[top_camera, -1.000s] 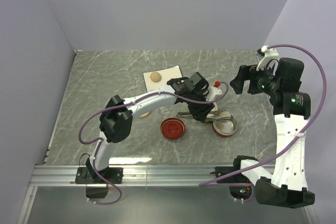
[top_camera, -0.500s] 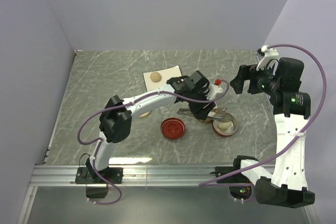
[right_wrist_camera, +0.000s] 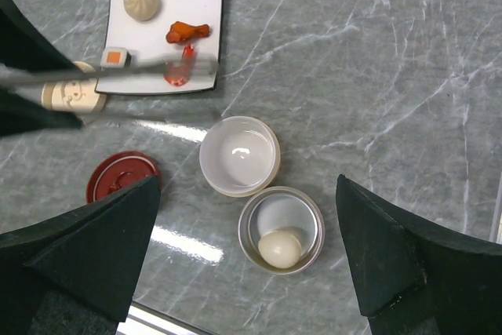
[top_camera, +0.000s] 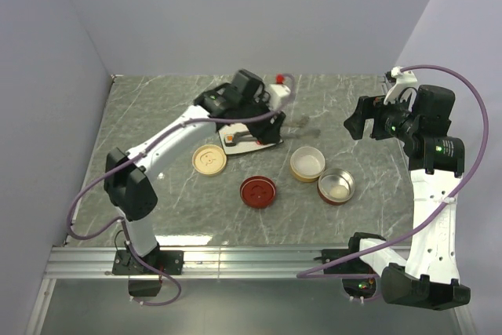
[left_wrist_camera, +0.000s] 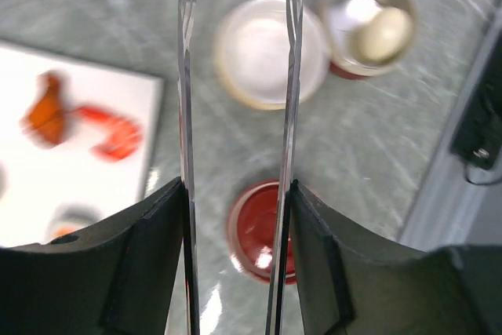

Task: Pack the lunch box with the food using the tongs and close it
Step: Pick up the food using the clamp

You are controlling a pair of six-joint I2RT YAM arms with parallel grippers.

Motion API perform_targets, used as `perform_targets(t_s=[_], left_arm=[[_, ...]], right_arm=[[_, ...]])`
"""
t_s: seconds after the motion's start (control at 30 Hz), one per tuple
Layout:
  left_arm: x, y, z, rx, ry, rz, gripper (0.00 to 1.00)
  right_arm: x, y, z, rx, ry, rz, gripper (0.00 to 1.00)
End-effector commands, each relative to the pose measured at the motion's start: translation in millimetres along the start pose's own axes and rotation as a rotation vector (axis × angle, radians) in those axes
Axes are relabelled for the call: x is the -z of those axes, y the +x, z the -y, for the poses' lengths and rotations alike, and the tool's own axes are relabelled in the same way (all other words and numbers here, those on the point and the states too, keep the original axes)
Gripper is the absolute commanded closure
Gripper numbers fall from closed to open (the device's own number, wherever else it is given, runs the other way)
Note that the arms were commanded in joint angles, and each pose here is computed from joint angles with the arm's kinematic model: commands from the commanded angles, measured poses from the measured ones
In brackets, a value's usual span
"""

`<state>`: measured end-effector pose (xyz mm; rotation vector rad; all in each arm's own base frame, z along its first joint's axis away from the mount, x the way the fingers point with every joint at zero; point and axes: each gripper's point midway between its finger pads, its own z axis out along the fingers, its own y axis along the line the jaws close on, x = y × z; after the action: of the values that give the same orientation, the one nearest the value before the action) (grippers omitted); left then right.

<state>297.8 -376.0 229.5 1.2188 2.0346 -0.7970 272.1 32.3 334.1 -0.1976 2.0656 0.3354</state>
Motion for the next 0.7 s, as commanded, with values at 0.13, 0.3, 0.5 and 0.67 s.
perform_targets(t_s=[0.13, 0.3, 0.5, 0.67], left_arm=[[47.2, 21.1, -94.8, 0.131, -0.167, 0.016, 0.41], [57.6, 47.2, -143.8, 0.167, -0.218, -0.035, 0.38], [50.5, 70.3, -165.1, 0.148, -0.225, -0.107, 0.37], [41.4, 83.5, -172.3, 0.150, -0.237, -0.134, 0.38]], right_arm=[[7.7, -16.0, -2.3, 0.018, -0.002, 0.058, 0.00], [8.9, -15.0, -3.1, 0.020, -0.004, 0.054, 0.00], [6.8, -11.5, -1.9, 0.019, -0.003, 0.043, 0.00], [5.1, -8.1, -1.8, 0.019, -0.007, 0.037, 0.00]])
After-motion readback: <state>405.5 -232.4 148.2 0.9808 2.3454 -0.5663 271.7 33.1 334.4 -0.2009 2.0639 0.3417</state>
